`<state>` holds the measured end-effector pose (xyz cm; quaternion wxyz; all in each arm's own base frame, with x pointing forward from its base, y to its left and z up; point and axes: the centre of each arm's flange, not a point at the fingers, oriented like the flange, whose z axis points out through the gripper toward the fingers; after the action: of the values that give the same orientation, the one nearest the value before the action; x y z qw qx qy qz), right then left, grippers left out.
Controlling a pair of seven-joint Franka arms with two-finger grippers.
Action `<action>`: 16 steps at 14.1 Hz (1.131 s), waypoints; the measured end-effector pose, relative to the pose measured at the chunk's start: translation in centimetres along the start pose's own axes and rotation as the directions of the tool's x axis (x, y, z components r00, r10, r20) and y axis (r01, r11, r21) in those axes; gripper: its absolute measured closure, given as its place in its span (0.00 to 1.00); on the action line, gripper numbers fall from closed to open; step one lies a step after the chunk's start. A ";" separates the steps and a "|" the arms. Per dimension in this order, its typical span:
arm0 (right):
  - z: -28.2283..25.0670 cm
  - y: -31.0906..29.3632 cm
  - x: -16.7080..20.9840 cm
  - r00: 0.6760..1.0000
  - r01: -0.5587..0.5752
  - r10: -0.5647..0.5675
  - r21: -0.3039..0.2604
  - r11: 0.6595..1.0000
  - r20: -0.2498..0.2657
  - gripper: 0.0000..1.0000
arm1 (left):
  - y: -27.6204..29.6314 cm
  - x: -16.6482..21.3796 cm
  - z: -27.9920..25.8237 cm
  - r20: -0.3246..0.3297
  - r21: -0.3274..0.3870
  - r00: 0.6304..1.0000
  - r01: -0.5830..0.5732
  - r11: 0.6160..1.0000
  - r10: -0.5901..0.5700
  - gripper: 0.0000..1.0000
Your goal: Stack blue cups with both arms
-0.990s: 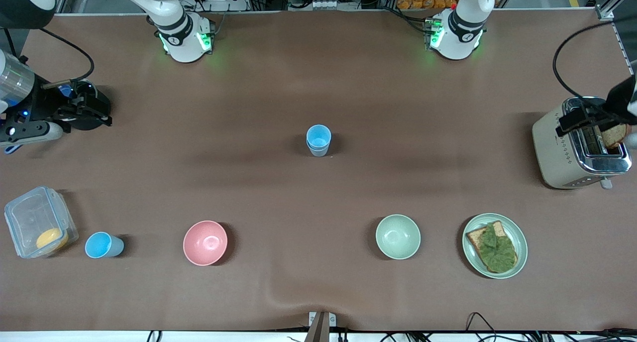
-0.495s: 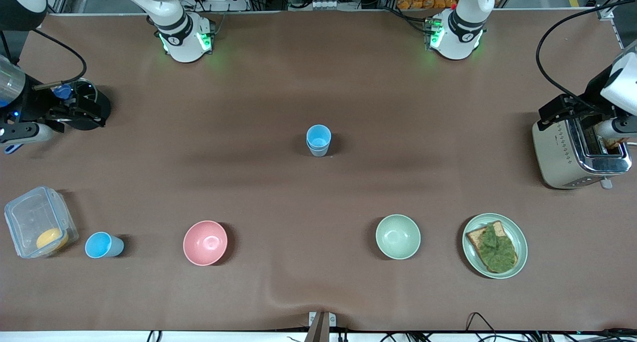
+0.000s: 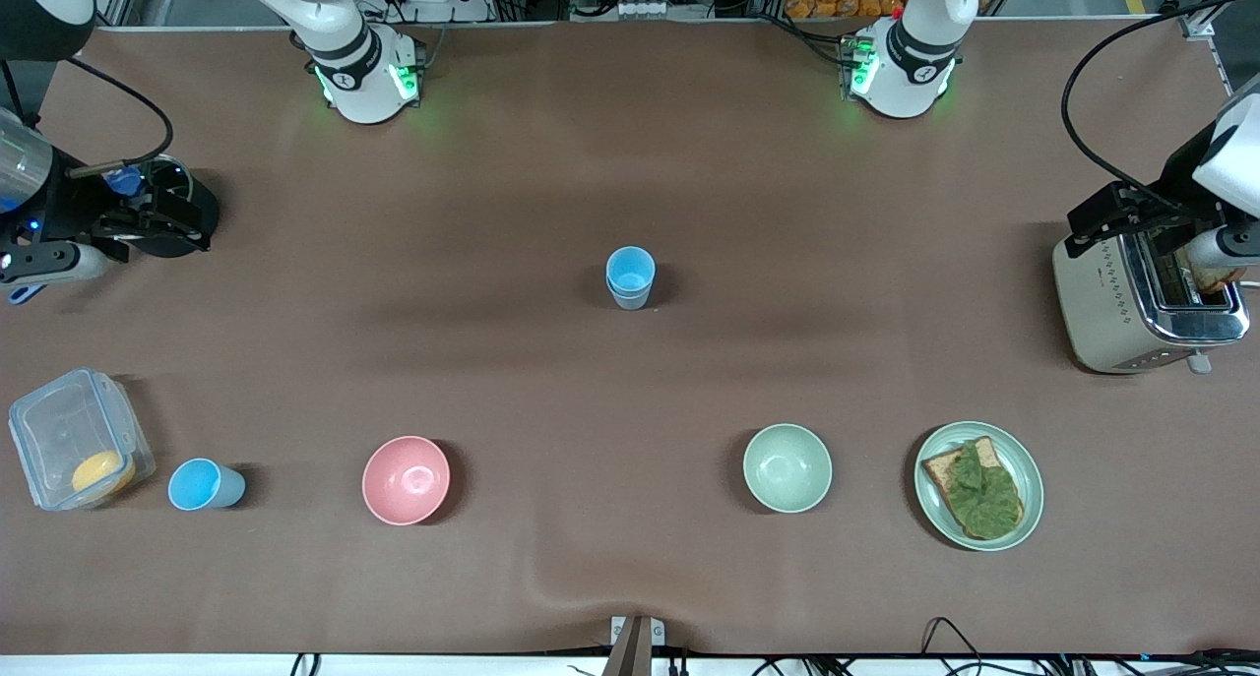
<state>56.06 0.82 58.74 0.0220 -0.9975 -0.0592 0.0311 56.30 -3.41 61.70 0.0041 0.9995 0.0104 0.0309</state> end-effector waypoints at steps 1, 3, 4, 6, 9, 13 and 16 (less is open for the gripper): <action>0.0 0.0 0.0 1.000 0.000 0.000 0.000 1.000 0.000 0.00 | 0.1 0.0 0.1 0.001 0.000 1.000 -0.001 1.000 0.001 0.00; 0.0 0.0 0.0 1.000 0.000 0.000 0.000 1.000 0.000 0.00 | 0.1 0.0 0.1 0.001 0.000 1.000 -0.002 1.000 0.002 0.00; 0.0 0.0 0.0 1.000 0.000 0.000 0.000 1.000 0.000 0.00 | 0.1 0.0 0.1 0.002 0.000 1.000 -0.002 1.000 0.002 0.00; 0.0 0.0 0.0 1.000 0.000 0.000 0.000 1.000 0.000 0.00 | 0.0 0.1 0.2 0.003 0.000 1.000 -0.001 1.000 0.001 0.00; 0.0 0.0 0.0 1.000 0.001 -0.001 0.000 1.000 0.000 0.00 | 0.6 0.0 0.2 0.003 -0.001 1.000 -0.011 1.000 0.011 0.00; 0.0 0.0 0.0 1.000 0.001 -0.001 0.000 1.000 0.000 0.00 | 1.3 0.0 0.1 0.003 -0.002 1.000 -0.023 1.000 0.023 0.00; 0.0 0.0 0.0 1.000 0.001 -0.001 0.000 1.000 -0.001 0.00 | 0.5 0.1 0.1 0.001 -0.001 1.000 -0.008 1.000 0.008 0.00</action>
<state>56.08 0.87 58.73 0.0220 -0.9975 -0.0596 0.0308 56.39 -3.92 61.61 0.0044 0.9995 0.0062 0.0302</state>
